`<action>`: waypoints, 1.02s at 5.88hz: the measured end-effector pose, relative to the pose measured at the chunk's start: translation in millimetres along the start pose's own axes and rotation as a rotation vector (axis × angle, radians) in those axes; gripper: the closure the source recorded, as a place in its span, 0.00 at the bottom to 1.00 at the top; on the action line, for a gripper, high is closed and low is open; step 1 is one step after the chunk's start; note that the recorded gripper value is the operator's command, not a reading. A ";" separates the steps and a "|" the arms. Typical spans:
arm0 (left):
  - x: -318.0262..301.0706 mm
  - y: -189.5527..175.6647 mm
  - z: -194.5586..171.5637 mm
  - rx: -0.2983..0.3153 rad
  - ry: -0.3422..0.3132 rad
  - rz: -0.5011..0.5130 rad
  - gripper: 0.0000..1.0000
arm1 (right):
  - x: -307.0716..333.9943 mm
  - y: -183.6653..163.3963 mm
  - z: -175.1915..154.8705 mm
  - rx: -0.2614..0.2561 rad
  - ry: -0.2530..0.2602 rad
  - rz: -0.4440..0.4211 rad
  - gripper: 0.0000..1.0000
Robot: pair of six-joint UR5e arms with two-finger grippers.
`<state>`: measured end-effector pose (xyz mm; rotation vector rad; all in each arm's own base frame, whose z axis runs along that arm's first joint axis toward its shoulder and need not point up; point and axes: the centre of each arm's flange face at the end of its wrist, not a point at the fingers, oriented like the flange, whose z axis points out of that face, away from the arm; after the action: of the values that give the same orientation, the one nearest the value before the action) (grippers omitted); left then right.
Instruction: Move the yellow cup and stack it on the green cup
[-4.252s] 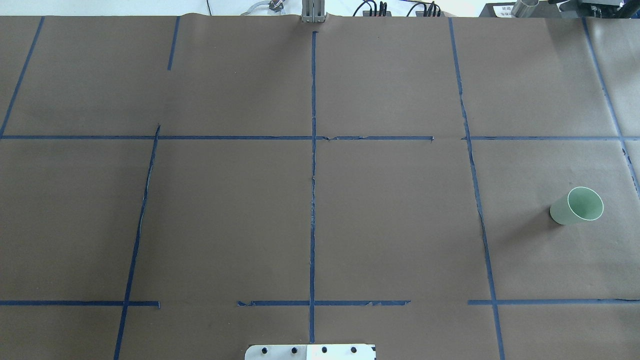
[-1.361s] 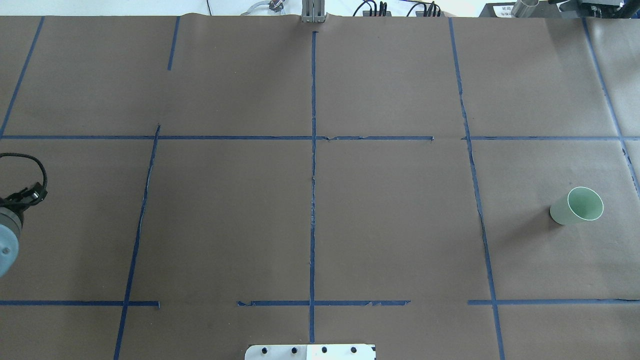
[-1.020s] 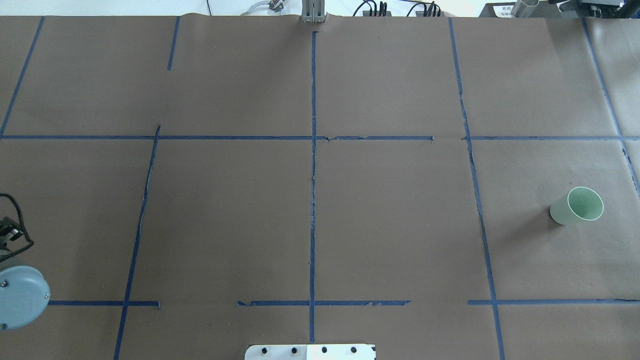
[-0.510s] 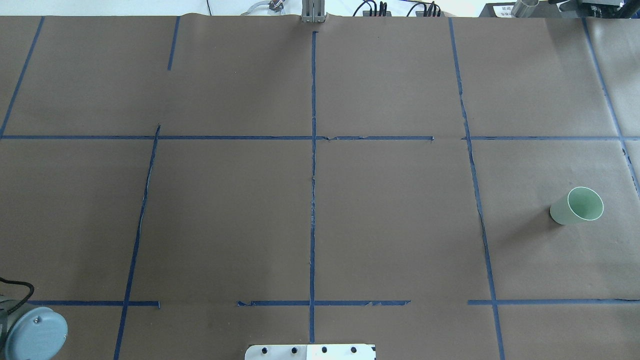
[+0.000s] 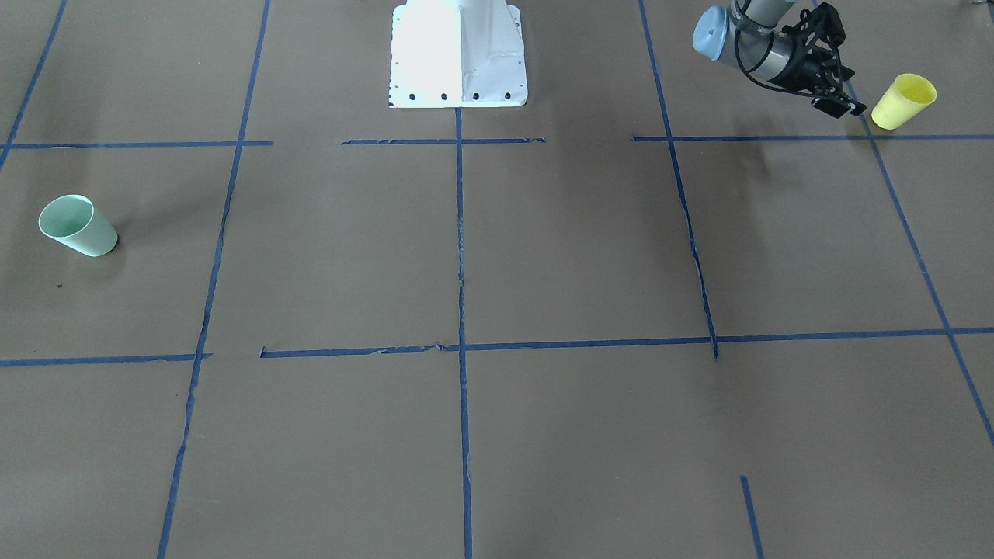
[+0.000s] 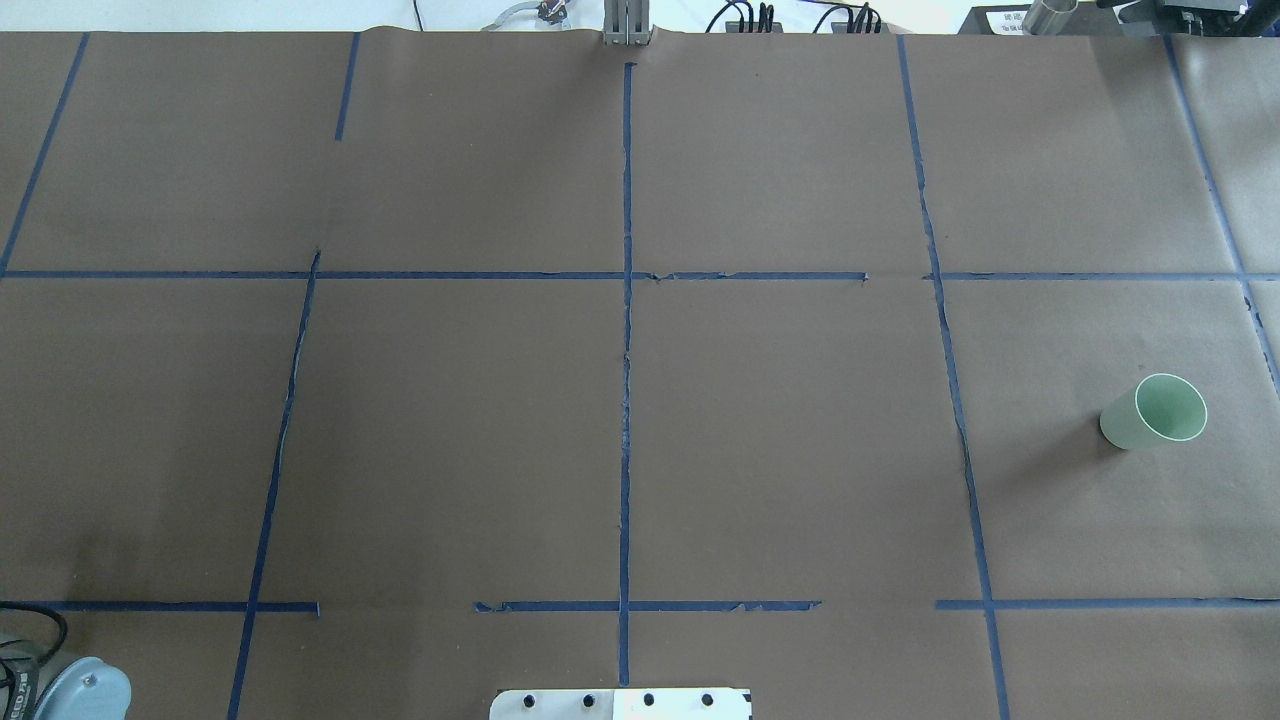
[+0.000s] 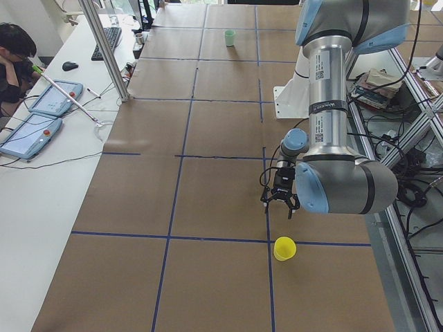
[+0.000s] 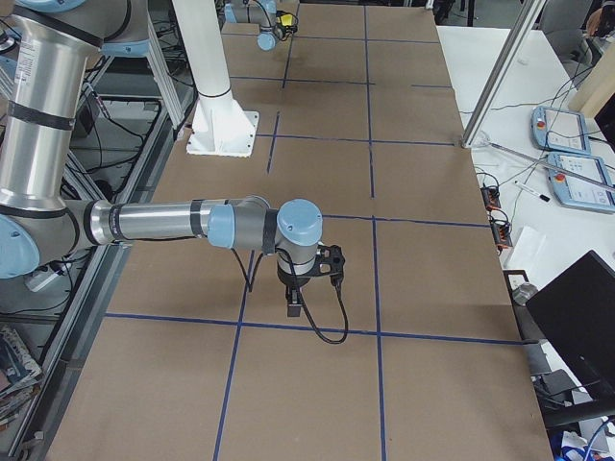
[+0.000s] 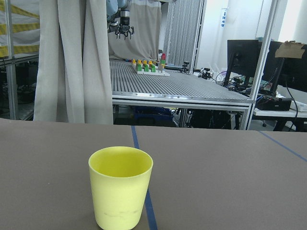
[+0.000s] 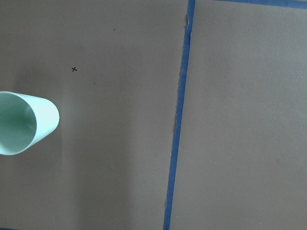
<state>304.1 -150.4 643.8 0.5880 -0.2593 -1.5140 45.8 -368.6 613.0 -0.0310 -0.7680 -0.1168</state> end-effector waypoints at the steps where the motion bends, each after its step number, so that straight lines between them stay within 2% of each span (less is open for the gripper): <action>1: -15.6 5.8 17.1 0.012 0.019 0.033 0.00 | -0.1 0.0 -0.1 0.000 0.000 -0.001 0.00; 4: -49.8 25.7 53.4 -0.002 0.064 0.106 0.00 | -0.2 -0.4 -0.3 0.001 0.003 -0.004 0.00; 6: -55.5 23.1 75.1 -0.004 0.072 0.118 0.00 | -0.8 -1.3 -0.6 0.001 0.003 -0.005 0.00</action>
<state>282.0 -112.3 729.4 0.6124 -0.2319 -1.3765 45.5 -369.9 612.0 -0.0277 -0.7649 -0.1209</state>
